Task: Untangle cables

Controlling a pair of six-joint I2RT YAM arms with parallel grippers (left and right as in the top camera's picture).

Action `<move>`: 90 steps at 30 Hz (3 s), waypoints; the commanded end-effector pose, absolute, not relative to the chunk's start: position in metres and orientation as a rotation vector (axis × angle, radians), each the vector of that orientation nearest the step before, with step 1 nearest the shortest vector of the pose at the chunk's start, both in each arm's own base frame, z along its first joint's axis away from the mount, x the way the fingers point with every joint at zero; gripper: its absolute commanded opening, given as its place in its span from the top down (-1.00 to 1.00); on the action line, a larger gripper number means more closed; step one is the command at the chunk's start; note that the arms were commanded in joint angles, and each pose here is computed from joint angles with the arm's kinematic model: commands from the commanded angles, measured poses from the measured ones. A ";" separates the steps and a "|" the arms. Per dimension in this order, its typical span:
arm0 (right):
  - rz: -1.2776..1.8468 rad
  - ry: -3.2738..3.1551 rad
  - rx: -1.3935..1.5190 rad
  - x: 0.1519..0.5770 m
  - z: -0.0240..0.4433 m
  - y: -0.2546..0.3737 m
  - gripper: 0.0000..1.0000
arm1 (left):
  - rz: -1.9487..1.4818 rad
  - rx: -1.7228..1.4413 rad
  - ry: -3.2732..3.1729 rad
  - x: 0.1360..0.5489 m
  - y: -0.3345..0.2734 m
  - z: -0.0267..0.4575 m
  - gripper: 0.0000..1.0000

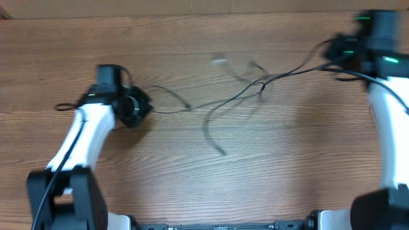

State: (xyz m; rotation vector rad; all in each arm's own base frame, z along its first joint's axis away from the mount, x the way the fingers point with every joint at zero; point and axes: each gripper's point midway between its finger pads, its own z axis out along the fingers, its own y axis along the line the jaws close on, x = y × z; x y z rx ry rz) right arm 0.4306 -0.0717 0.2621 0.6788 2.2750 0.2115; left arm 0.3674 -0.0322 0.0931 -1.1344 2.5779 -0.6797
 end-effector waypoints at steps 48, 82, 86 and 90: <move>-0.101 1.441 0.360 0.532 0.428 -0.226 0.93 | -0.123 -1.060 2.648 0.324 0.022 0.103 0.91; 0.213 1.396 -0.024 0.660 0.401 -0.137 0.93 | -0.137 -1.009 2.672 0.342 -0.019 0.082 0.91; 0.120 1.421 0.096 0.664 0.393 -0.161 0.92 | -0.120 -1.022 2.713 0.342 -0.021 0.065 0.92; 0.039 1.559 0.165 0.673 0.339 -0.178 0.92 | -0.130 -1.040 2.778 0.339 -0.026 0.046 0.91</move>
